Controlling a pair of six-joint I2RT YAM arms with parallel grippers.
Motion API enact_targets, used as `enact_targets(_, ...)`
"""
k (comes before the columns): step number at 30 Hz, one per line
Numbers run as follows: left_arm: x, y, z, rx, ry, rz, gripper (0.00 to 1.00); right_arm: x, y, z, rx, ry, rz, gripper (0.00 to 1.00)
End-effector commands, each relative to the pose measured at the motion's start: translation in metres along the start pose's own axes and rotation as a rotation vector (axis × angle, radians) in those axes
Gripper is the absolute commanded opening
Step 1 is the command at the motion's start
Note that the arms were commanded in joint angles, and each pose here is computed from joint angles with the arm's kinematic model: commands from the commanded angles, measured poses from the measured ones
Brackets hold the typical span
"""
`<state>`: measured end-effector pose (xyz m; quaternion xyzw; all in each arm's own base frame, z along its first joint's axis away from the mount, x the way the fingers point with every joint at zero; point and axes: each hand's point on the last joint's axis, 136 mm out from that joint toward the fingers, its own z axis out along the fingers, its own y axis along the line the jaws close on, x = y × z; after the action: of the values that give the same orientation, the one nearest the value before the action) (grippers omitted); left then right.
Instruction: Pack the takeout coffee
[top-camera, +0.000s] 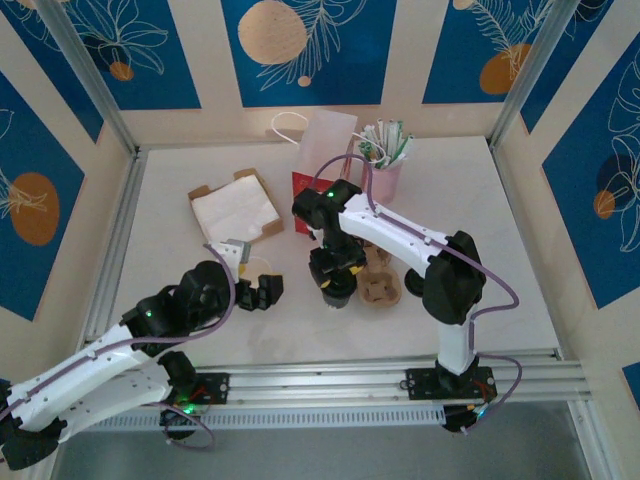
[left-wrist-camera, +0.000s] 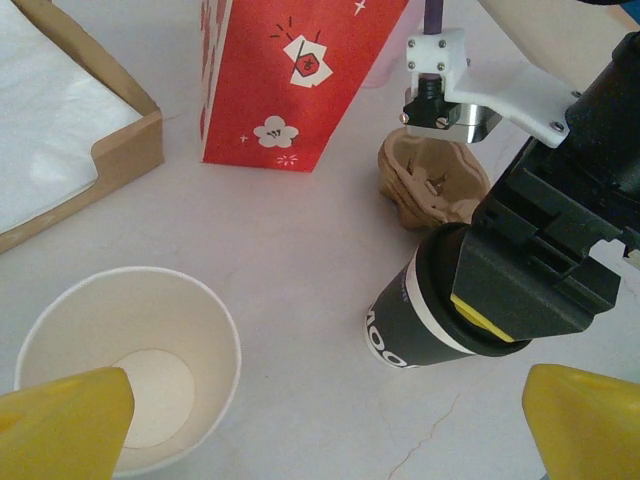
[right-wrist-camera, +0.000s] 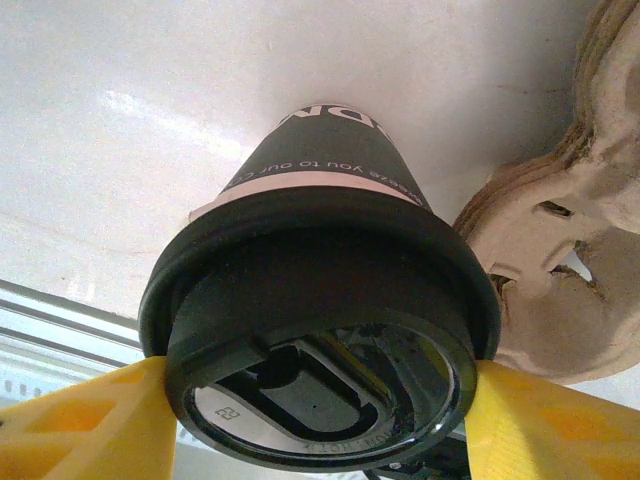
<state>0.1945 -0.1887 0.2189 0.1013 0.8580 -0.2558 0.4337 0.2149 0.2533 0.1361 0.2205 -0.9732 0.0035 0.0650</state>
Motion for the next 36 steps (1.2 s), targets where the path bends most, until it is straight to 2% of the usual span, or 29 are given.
enact_targets(1, -0.004, -0.001, 0.000, 0.013, -0.013, 0.005, 1.00, 0.006, 0.003, 0.014, 0.008, 0.061, -0.006, 0.68)
enact_targets(36, -0.005, -0.001, 0.003, 0.017, -0.008, -0.002, 1.00, 0.008, 0.015, 0.050, 0.006, 0.124, -0.054, 0.67)
